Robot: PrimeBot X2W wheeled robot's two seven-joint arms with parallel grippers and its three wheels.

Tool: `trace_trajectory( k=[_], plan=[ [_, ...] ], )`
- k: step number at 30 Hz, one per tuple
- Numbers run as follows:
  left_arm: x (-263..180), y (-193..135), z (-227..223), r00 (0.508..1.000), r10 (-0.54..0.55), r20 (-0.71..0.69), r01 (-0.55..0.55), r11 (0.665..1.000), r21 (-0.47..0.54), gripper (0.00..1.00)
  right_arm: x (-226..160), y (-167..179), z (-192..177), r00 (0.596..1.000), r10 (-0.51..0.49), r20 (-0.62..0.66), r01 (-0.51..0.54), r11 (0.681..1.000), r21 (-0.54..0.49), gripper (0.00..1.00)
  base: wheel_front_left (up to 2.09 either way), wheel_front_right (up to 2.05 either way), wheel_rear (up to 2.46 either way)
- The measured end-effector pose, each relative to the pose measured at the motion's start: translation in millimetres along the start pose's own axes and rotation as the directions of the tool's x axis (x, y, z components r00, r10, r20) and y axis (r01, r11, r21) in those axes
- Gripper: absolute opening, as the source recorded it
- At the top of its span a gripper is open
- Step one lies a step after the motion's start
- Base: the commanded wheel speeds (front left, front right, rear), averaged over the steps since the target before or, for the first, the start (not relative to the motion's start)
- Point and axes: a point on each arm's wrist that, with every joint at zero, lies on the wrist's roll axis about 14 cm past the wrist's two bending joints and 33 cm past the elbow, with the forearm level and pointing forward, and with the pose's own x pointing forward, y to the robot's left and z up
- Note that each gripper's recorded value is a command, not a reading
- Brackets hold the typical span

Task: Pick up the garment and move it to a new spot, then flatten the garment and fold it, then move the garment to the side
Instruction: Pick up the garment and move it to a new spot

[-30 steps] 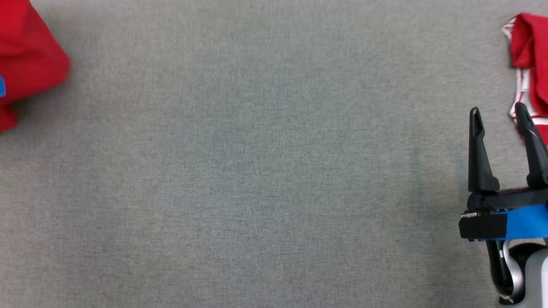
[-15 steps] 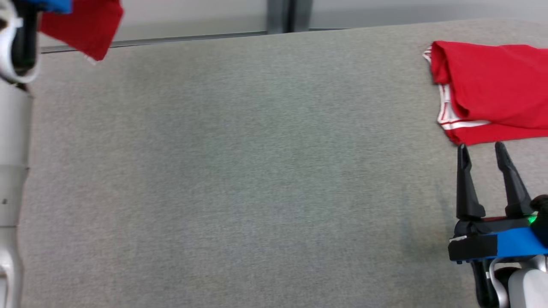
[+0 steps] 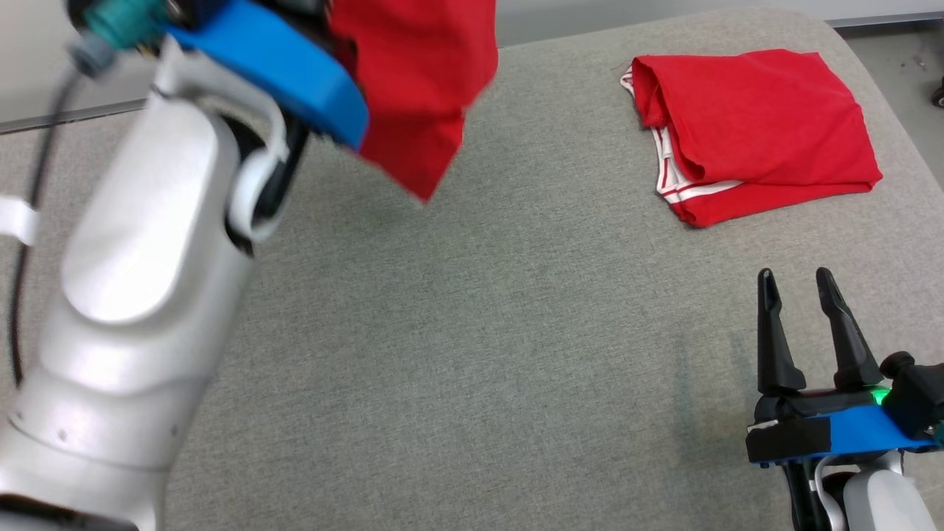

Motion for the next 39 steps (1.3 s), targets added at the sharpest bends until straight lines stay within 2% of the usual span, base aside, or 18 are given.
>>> trace_trajectory(
  k=[9, 14, 18, 19, 20, 22, 26, 31, 36, 39],
  plan=[
    [-70, -52, -115, 0.964, -0.044, -0.26, 0.01, 0.991, -0.132, 0.0, -3, 0, 2, 1.0, -0.001, 0.01, 0.001, 1.0, 0.007, 1.0, 0.0, 0.0, 0.0],
    [-121, -89, -157, 0.921, -0.093, -0.377, 0.021, 0.981, -0.192, 0.0, -3, 7, 3, 1.0, 0.022, 0.015, -0.022, 1.0, 0.007, 1.0, 0.0, 0.0, 0.0],
    [-154, -110, -174, 0.896, -0.114, -0.429, 0.016, 0.974, -0.225, 0.0, -4, 13, 1, 0.999, 0.04, 0.006, -0.04, 0.999, 0.009, 1.0, 0.0, 0.0, 0.0],
    [-158, -114, -174, 0.895, -0.113, -0.43, 0.013, 0.973, -0.23, 0.3, -5, 15, 0, 0.999, 0.046, 0.002, -0.046, 0.999, 0.01, 1.0, 0.0, 0.0, 0.0],
    [-161, -117, -173, 0.897, -0.111, -0.427, 0.011, 0.973, -0.229, 1.0, -5, 18, -1, 0.999, 0.055, -0.002, -0.055, 0.998, 0.01, 1.0, 0.0, 0.0, 0.0],
    [-163, -118, -166, 0.911, -0.092, -0.402, 0.002, 0.976, -0.218, 1.0, -5, 25, -1, 0.997, 0.076, -0.003, -0.076, 0.997, 0.015, 1.0, 0.0, 0.0, 0.0],
    [-161, -98, -141, 0.947, 0.004, -0.321, -0.059, 0.985, -0.164, 1.0, -6, 36, 0, 0.994, 0.108, -0.001, -0.108, 0.994, 0.022, 1.0, 0.0, 0.0, 0.0],
    [-179, -58, -118, 0.948, 0.157, -0.275, -0.188, 0.978, -0.089, 1.0, -9, 50, 3, 0.989, 0.149, 0.002, -0.149, 0.989, 0.024, 1.0, 0.0, 0.0, 0.0],
    [-208, -15, -92, 0.918, 0.328, -0.224, -0.343, 0.939, -0.029, 1.0, -9, 64, 6, 0.982, 0.19, 0.007, -0.19, 0.981, 0.029, 1.0, 0.0, 0.0, 0.0],
    [-231, 9, -76, 0.886, 0.424, -0.186, -0.431, 0.902, 0.0, 1.0, -8, 73, 7, 0.976, 0.216, 0.009, -0.217, 0.976, 0.032, 1.0, 0.0, 0.0, 0.0]
  ],
)
